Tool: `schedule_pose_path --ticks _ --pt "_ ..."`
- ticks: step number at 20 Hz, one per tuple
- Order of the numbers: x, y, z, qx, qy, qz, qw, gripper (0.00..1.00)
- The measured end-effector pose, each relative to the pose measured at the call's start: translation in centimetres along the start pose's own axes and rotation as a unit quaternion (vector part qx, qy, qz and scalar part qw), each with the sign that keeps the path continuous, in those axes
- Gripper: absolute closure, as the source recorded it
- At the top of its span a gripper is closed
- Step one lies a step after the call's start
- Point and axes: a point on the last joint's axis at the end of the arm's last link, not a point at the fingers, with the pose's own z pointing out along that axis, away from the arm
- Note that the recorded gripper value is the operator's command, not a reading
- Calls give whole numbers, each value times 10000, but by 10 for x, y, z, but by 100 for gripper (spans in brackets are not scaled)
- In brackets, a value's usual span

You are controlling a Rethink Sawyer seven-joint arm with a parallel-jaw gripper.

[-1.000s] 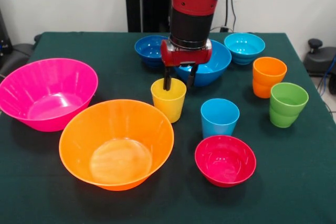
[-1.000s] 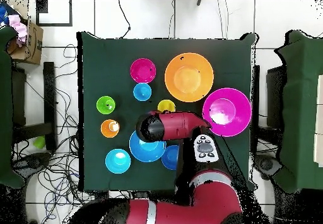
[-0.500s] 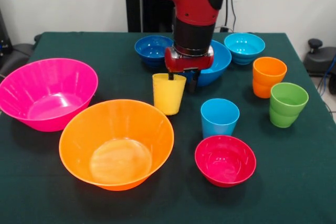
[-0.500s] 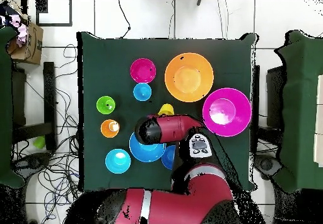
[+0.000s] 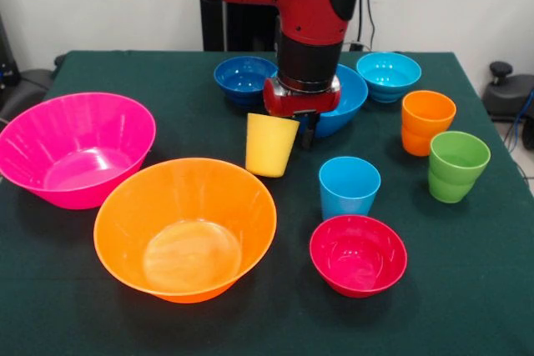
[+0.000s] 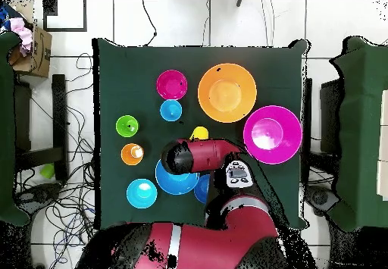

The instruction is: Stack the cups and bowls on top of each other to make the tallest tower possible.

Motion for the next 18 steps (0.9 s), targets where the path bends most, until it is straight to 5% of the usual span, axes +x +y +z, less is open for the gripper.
schedule_pose_path --ticks 16,17,18 --pt "0 0 0 0 -1 0 10000 0" --pt "-1 -1 -1 10 -20 3 10000 100" --pt "-2 -3 -3 29 -34 8 10000 100"
